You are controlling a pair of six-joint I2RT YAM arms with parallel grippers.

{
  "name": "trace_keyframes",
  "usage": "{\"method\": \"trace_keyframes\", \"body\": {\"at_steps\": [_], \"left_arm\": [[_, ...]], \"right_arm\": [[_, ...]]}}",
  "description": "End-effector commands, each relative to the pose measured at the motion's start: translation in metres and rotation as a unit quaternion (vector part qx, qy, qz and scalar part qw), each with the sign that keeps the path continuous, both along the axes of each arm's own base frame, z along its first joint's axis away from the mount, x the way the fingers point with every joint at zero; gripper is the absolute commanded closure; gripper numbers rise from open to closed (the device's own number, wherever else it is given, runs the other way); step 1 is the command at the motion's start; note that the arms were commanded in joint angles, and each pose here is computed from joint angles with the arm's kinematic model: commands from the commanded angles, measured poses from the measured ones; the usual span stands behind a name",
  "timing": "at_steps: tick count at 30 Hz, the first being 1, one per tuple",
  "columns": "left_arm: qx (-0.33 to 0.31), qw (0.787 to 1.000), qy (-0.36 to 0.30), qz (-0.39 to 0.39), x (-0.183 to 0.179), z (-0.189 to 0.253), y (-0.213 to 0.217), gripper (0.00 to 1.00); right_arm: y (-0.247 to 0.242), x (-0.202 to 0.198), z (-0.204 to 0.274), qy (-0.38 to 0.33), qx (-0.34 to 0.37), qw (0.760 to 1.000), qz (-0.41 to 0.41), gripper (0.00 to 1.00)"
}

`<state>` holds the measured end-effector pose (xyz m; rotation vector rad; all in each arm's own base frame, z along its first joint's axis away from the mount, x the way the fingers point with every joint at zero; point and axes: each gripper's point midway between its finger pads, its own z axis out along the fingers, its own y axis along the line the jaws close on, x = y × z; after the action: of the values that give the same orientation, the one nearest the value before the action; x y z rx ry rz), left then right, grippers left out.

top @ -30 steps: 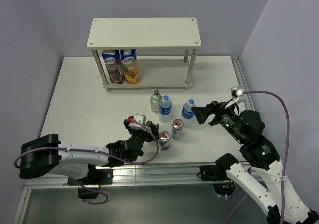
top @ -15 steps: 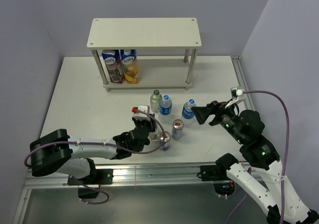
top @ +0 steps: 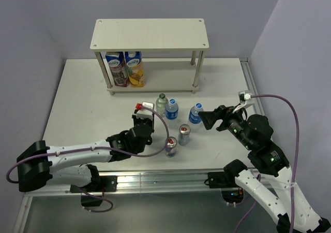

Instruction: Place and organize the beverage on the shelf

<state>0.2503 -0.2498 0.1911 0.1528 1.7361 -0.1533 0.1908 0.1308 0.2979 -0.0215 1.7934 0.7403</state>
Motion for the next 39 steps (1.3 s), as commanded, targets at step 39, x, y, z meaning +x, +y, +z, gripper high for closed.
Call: {"method": "trace_keyframes", "body": {"at_steps": [39], "left_arm": [[-0.088,0.943,-0.279,0.157,0.266,0.409,0.158,1.0]], "right_arm": [[-0.008,0.006,-0.024,0.016,-0.002,0.999,-0.033,0.04]]}}
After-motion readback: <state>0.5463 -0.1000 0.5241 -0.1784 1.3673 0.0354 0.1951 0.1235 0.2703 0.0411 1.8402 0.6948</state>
